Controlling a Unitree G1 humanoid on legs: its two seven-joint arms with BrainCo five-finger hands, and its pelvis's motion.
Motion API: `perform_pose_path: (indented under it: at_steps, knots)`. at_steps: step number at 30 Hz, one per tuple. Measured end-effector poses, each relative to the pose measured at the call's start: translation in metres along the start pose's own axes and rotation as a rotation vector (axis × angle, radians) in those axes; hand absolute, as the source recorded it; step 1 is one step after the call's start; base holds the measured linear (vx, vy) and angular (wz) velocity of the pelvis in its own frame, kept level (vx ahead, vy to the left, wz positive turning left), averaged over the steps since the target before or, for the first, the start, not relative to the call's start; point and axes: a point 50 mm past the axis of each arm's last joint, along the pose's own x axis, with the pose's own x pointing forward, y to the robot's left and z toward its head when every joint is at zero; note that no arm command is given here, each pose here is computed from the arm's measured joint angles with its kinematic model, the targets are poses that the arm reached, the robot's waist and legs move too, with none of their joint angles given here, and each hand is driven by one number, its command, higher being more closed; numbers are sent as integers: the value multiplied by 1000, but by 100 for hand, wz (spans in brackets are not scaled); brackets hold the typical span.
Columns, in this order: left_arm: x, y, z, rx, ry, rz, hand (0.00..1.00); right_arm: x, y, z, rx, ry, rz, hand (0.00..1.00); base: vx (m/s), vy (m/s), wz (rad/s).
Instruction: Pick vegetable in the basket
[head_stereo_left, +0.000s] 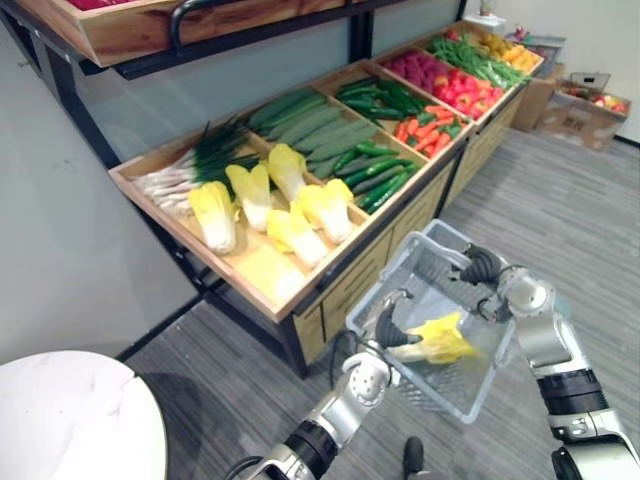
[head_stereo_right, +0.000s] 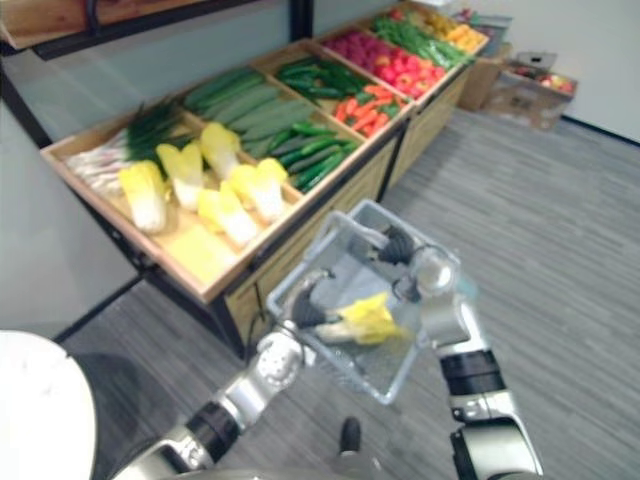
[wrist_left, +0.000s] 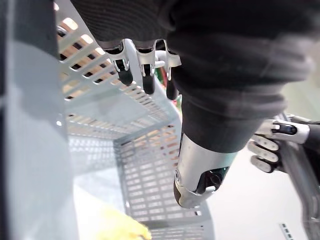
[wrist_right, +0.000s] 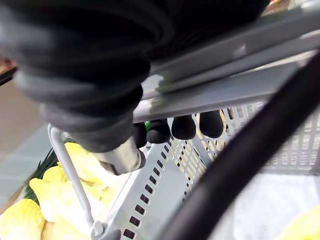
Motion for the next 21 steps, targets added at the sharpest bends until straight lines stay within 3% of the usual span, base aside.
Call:
perform_pose_path:
  at_steps: [9,12,17,21]
  knots:
    - [2,1,10,-18,-28,-48,0,0,0,-3,3,8,-2,100,-3,-1,0]
    - [3,14,45,-82,-183,-8,0,-3,5,-12,4,22,10,100,0,0,3]
    - [-25,57,122,-272,-615,84,0,-27,37,-68,54,176,61,100,-7,1,17]
    - [-49,86,128,-323,-727,167,0,-48,64,-111,83,318,84,100,-39,1,23]
